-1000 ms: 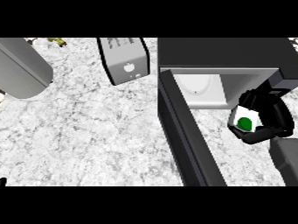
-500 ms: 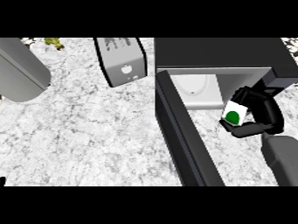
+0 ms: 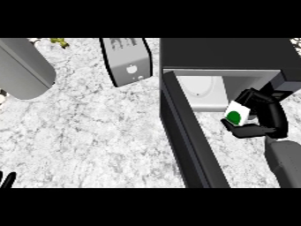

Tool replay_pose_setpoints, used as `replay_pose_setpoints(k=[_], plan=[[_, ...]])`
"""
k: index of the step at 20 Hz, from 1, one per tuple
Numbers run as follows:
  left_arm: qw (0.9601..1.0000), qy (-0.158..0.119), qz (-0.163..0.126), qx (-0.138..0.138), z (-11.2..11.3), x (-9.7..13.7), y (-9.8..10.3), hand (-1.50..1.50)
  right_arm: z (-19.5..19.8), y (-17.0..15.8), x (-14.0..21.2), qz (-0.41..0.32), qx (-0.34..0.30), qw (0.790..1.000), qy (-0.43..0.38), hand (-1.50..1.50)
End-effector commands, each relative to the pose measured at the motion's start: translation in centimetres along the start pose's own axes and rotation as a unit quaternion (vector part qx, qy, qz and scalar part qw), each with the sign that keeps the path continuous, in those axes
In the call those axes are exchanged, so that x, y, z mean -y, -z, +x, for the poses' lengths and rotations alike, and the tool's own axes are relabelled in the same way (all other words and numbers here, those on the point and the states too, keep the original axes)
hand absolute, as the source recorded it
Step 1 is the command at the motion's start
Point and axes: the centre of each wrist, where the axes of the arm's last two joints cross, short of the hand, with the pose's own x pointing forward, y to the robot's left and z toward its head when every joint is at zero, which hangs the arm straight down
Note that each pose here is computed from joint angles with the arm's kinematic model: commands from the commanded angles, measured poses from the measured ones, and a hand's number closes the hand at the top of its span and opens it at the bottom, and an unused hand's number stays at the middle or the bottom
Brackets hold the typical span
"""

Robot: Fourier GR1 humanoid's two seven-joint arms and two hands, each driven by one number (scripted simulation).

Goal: Pick up the milk, place it into the microwave and close the microwave

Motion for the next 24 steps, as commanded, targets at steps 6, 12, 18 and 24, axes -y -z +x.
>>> replay_pose_setpoints(k=[6,12,18,24], plan=[[0.9994,-0.009,-0.034,0.008,-0.8,-0.1,1.1,-1.50,3.2,7.6,-2.4,0.029,0.040,0.997,-0.066,1.50],[0.9983,-0.011,-0.057,0.009,-0.6,0.1,1.6,-1.50,3.3,6.6,-2.1,-0.018,0.030,0.993,-0.115,1.50],[0.9982,-0.004,-0.060,0.009,-1.0,0.0,2.2,-1.50,2.7,5.6,-3.0,-0.142,0.004,0.981,-0.134,1.50],[0.9967,0.011,-0.080,0.007,-1.0,0.3,2.8,-1.50,2.8,4.7,-0.7,-0.168,0.046,0.950,-0.260,-1.50]])
